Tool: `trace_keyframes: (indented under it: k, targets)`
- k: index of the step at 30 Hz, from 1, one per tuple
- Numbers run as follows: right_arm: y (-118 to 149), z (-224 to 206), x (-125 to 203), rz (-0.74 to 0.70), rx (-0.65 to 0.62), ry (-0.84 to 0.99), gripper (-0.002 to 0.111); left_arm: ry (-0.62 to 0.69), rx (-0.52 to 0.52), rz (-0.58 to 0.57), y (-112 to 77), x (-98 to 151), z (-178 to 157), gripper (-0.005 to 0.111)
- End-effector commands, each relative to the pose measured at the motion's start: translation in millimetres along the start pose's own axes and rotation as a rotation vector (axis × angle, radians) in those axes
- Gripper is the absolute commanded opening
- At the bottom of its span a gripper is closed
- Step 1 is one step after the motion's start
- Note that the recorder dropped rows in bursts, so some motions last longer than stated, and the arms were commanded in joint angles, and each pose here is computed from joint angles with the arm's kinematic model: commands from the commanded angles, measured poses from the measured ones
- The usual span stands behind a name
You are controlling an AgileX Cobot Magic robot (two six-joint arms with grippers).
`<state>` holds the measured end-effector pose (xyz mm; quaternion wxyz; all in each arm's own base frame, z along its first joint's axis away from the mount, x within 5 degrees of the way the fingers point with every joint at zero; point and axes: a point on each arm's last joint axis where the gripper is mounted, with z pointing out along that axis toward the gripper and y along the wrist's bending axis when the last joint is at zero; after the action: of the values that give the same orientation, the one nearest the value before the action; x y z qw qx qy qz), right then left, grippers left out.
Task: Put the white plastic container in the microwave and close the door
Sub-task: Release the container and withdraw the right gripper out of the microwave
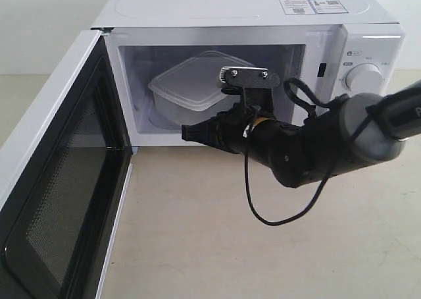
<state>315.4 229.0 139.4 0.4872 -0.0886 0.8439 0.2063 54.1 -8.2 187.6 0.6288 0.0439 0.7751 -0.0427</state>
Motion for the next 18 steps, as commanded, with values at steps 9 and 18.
trace_keyframes:
  k: [9,18]
  targets:
    - [18,35,-29,0.01,-0.046,-0.058,0.0,-0.002,0.0,-0.017,-0.1,1,0,0.004]
    - [17,9,-22,-0.068,-0.037,0.129,0.0,-0.002,0.0,-0.017,-0.1,1,0,0.004]
